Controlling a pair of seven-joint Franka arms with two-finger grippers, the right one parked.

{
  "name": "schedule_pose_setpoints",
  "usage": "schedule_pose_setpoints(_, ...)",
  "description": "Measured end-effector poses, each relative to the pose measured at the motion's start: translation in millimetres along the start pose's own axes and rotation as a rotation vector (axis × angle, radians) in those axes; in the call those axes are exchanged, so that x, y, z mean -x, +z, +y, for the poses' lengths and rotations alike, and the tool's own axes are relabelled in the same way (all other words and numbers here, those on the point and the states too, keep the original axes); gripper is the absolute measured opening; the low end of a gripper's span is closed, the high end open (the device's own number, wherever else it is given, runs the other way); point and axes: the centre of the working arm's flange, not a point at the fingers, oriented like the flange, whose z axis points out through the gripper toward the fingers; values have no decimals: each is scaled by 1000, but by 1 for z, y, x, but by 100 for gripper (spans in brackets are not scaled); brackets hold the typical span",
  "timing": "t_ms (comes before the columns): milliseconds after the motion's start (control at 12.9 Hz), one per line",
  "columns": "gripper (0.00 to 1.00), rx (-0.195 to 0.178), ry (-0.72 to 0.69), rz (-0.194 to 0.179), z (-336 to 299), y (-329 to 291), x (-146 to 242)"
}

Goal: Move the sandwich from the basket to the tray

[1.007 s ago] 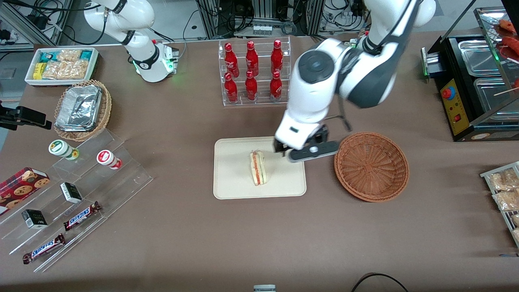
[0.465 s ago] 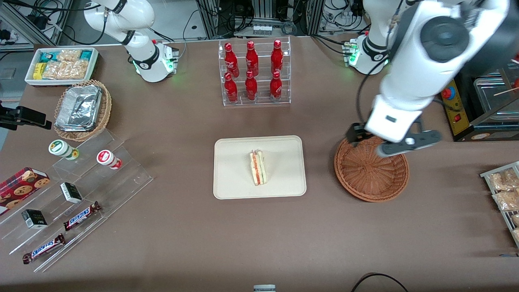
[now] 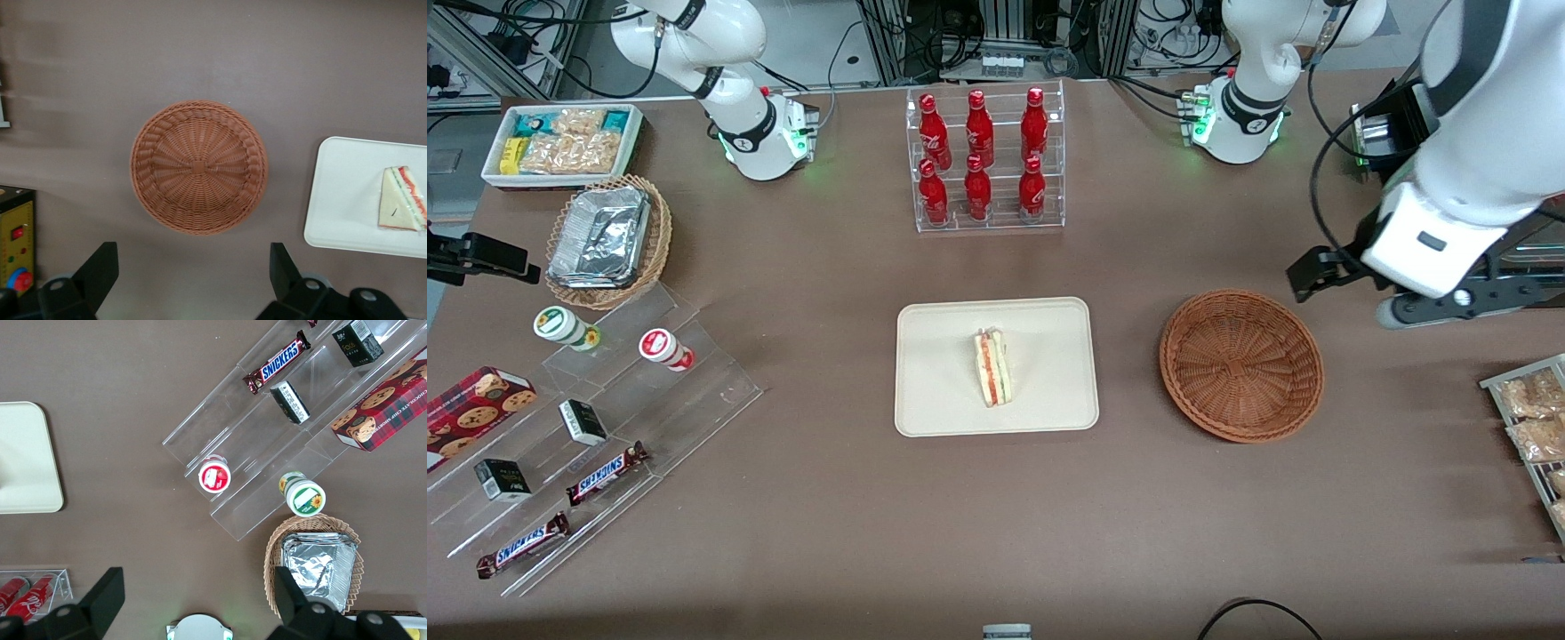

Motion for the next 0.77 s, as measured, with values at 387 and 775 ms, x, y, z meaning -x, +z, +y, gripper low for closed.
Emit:
schedule_pose_setpoints(387, 100, 14, 59, -3, -56, -12, 5)
schedule_pose_setpoints(775, 100, 30, 110, -3, -105, -21, 12)
